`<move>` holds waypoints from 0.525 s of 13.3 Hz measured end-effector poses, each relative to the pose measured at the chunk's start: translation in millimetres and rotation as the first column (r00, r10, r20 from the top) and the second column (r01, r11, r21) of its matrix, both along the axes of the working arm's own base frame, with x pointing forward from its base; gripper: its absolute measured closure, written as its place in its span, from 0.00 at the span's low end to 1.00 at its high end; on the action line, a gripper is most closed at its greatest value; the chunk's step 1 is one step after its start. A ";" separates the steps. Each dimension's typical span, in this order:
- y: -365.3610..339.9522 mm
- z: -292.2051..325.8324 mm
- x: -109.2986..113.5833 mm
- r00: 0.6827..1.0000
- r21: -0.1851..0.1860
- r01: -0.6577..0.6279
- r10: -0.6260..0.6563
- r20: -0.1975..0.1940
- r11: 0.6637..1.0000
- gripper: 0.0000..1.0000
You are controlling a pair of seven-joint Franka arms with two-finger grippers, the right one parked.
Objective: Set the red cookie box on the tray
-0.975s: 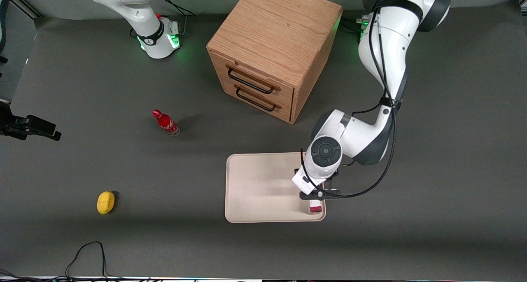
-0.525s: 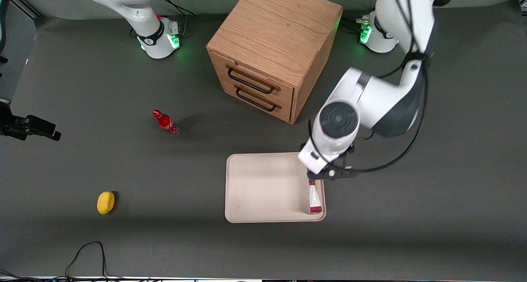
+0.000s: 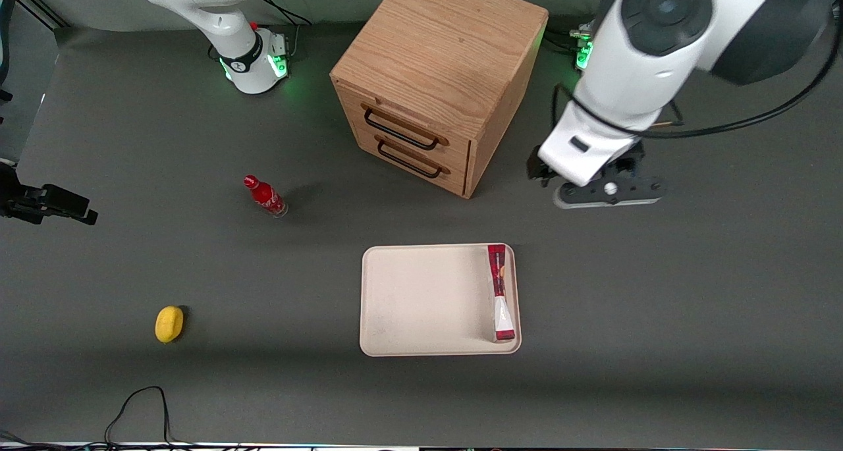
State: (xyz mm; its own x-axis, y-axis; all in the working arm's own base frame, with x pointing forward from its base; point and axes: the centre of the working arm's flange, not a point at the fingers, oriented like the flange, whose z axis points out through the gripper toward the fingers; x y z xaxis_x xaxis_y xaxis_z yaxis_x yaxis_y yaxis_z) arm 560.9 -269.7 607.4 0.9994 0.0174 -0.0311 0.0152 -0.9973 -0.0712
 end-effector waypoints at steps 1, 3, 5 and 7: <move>26.4 5.4 -1.3 1.000 -0.004 0.004 -0.004 -0.006 1.000 0.00; 82.5 13.0 -5.2 1.000 -0.012 0.011 -0.011 -0.019 1.000 0.00; 131.4 13.7 -10.5 0.999 -0.016 0.017 -0.018 -0.028 1.000 0.00; 172.4 7.0 -10.5 1.000 -0.023 0.014 -0.015 -0.021 1.000 0.00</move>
State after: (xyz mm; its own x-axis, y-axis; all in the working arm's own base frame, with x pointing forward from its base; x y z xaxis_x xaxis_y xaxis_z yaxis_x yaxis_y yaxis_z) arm 550.4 -97.3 614.4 0.9986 0.0019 -0.0526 -0.0007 -0.9988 -0.0488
